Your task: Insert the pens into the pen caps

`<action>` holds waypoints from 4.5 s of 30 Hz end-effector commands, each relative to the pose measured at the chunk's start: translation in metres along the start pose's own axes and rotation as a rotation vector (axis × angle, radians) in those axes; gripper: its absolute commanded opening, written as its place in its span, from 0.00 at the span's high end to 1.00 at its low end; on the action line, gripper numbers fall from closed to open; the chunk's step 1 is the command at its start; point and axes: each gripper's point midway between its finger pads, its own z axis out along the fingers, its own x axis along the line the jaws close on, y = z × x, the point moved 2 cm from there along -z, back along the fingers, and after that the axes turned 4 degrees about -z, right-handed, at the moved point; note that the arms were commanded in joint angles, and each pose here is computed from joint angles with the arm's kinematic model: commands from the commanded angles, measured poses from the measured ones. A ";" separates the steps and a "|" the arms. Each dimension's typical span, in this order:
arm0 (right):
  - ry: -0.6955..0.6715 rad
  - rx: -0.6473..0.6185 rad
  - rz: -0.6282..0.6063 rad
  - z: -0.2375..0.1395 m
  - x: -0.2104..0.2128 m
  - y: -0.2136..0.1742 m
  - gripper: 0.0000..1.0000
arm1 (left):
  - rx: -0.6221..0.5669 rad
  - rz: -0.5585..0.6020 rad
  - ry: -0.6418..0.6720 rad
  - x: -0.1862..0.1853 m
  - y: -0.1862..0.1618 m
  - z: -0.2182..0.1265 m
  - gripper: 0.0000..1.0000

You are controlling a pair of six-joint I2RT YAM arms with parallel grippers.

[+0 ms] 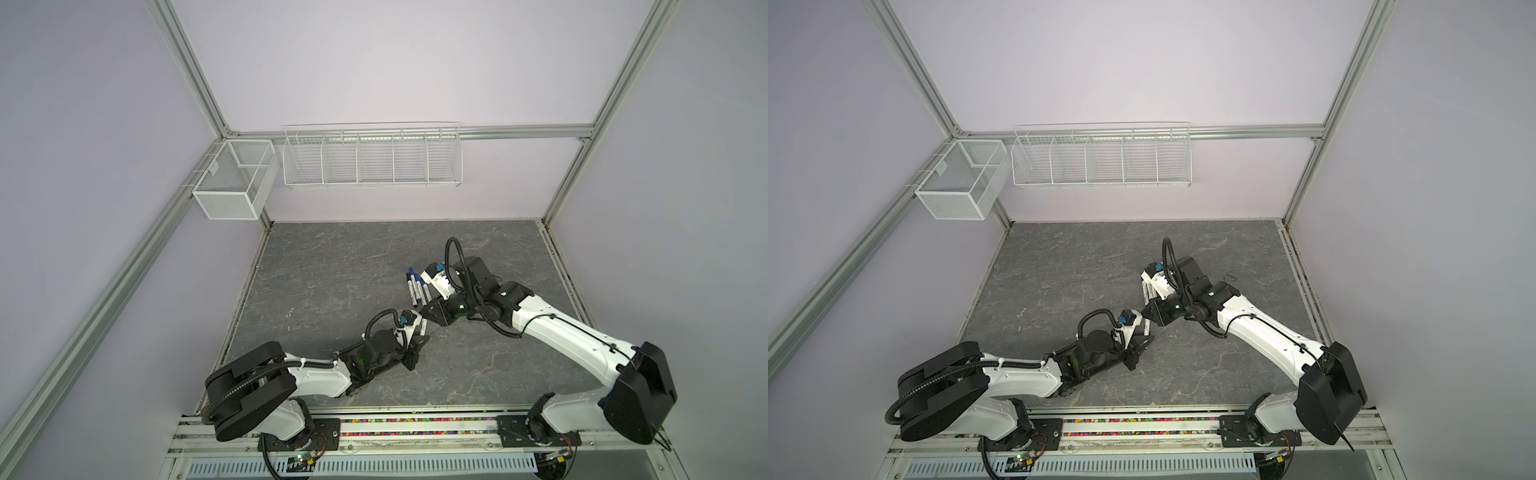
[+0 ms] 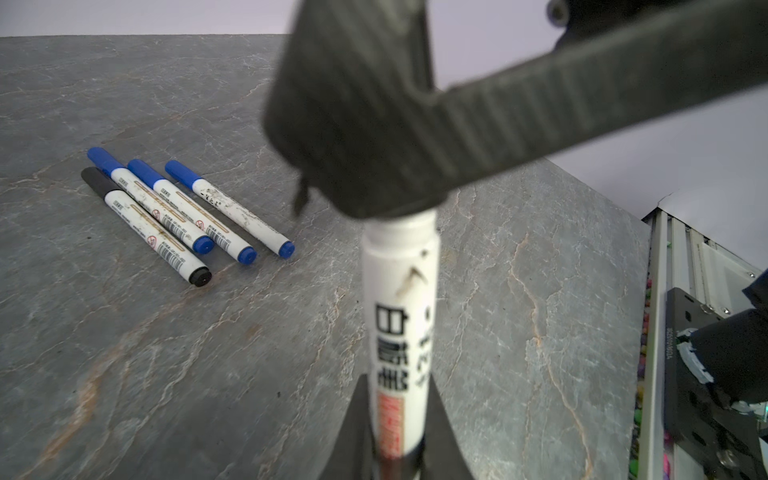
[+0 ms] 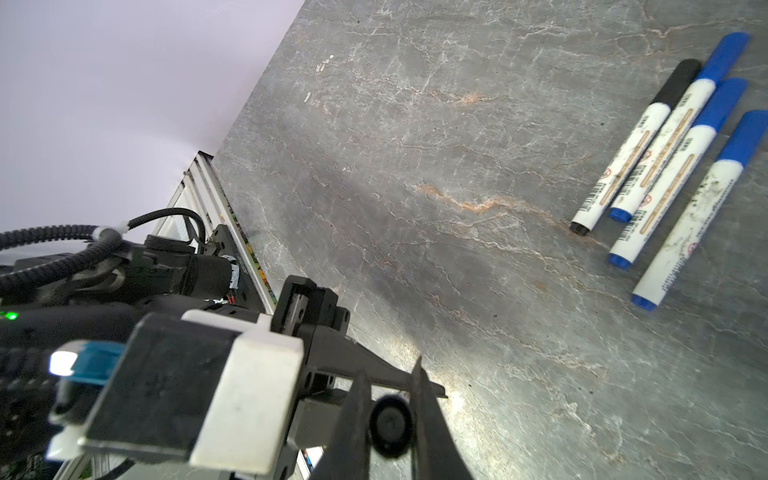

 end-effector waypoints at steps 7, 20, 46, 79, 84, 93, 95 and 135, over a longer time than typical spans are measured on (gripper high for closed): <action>-0.009 0.146 0.049 0.004 -0.002 -0.045 0.88 | -0.339 0.005 -0.030 -0.015 0.087 -0.011 1.00; -0.015 -0.156 0.023 -0.044 0.007 0.009 0.54 | -0.215 0.020 -0.083 -0.022 0.061 0.010 1.00; -0.001 -0.231 -0.035 -0.054 0.011 0.053 0.67 | -0.189 0.023 -0.077 -0.021 0.056 0.009 1.00; -0.193 0.000 -0.024 -0.027 -0.016 -0.012 0.92 | -0.188 0.015 -0.072 -0.022 0.059 0.010 1.00; -0.266 -0.004 0.010 -0.027 -0.028 -0.014 0.93 | -0.193 0.016 -0.070 -0.021 0.060 0.009 1.00; -0.199 0.034 0.029 -0.018 -0.023 -0.025 0.94 | -0.199 0.011 -0.065 -0.020 0.061 0.007 1.00; -0.117 0.067 0.042 -0.011 -0.013 -0.031 0.94 | -0.214 0.007 -0.063 -0.020 0.064 0.005 1.00; -0.035 -0.030 0.060 -0.005 -0.004 0.010 0.59 | -0.443 -0.159 -0.081 -0.001 0.119 -0.006 1.00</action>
